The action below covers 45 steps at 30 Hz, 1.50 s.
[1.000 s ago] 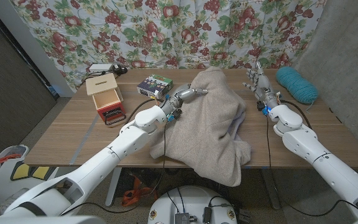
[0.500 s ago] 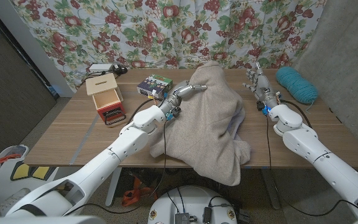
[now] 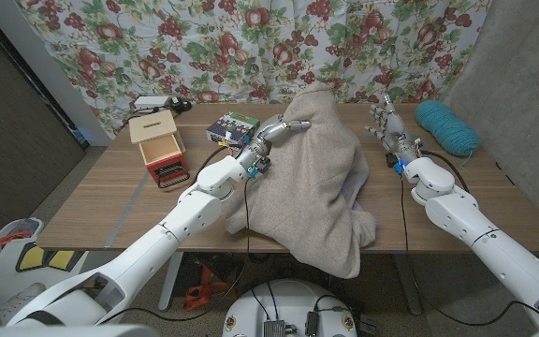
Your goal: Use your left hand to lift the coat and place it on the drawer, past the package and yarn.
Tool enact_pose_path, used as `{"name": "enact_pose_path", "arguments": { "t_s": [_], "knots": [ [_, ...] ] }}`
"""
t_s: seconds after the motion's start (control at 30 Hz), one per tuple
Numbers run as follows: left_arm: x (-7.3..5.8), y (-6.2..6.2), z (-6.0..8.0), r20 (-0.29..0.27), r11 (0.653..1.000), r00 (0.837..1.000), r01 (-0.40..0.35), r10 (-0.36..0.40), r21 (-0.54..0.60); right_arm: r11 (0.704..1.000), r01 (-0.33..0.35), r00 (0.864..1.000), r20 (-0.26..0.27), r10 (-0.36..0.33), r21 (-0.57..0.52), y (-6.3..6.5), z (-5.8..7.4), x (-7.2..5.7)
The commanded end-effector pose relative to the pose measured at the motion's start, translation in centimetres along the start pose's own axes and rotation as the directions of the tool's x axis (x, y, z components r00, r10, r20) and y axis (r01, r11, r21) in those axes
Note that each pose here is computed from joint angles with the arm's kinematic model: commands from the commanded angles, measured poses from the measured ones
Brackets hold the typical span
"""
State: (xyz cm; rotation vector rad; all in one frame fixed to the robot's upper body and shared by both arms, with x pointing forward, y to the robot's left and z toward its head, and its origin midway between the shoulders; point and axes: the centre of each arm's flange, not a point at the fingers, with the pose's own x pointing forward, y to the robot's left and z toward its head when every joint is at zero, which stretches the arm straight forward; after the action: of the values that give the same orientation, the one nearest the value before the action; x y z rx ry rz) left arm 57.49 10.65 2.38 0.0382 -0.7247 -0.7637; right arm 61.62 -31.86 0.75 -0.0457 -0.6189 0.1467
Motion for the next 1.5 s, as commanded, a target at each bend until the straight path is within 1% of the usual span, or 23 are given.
{"name": "enact_pose_path", "arguments": {
  "t_s": [0.03, 0.27, 0.4, 0.63, 0.73, 0.87, 1.0, 1.2, 1.37, 1.5],
  "knots": [
    [-0.6, 0.4, 2.0, 0.026, 1.000, 0.999, -0.024, 0.024, 0.016, 1.000, -0.003, 1.000, -0.008, 0.003, 0.005, -0.1, -0.2, -0.2],
    [-0.7, 0.7, 3.1, 0.043, 1.000, 0.999, -0.013, 0.012, 0.028, 1.000, -0.004, 1.000, -0.011, 0.004, 0.008, -0.2, -0.4, -0.3],
    [-0.7, 0.6, 3.8, 0.059, 1.000, 0.998, -0.008, 0.006, 0.020, 1.000, -0.010, 1.000, -0.016, 0.010, 0.004, -0.3, -0.4, -0.3],
    [-0.9, 0.4, 4.5, 0.081, 1.000, 0.997, -0.016, 0.015, 0.020, 1.000, -0.010, 1.000, -0.024, 0.010, 0.010, -0.6, -0.6, -0.1],
    [-0.9, 0.3, 4.7, 0.087, 1.000, 0.996, -0.024, 0.024, -0.001, 1.000, -0.017, 0.999, -0.029, 0.017, 0.008, -0.7, -0.8, 0.0],
    [-1.2, -0.3, 4.7, 0.086, 0.997, 0.995, -0.049, 0.053, -0.052, 1.000, -0.016, 0.999, -0.034, 0.017, 0.017, -0.8, -1.0, 0.2],
    [-1.3, -0.5, 4.7, 0.081, 0.998, 0.995, -0.052, 0.055, -0.048, 1.000, -0.027, 0.999, -0.033, 0.027, 0.009, -0.9, -1.1, 0.4],
    [-1.9, 0.1, 5.8, 0.088, 0.997, 0.993, -0.076, 0.077, -0.010, 0.999, -0.029, 0.999, -0.031, 0.030, 0.017, -0.9, -1.2, 0.9],
    [-2.6, 0.5, 6.4, 0.084, 0.996, 0.993, -0.089, 0.088, 0.003, 0.999, -0.036, 0.999, -0.035, 0.037, 0.019, -0.8, -1.4, 1.1],
    [-3.1, 0.8, 7.0, 0.092, 0.995, 0.991, -0.101, 0.099, 0.017, 0.999, -0.041, 0.998, -0.039, 0.042, 0.016, -0.6, -1.4, 1.3]
  ]
}}
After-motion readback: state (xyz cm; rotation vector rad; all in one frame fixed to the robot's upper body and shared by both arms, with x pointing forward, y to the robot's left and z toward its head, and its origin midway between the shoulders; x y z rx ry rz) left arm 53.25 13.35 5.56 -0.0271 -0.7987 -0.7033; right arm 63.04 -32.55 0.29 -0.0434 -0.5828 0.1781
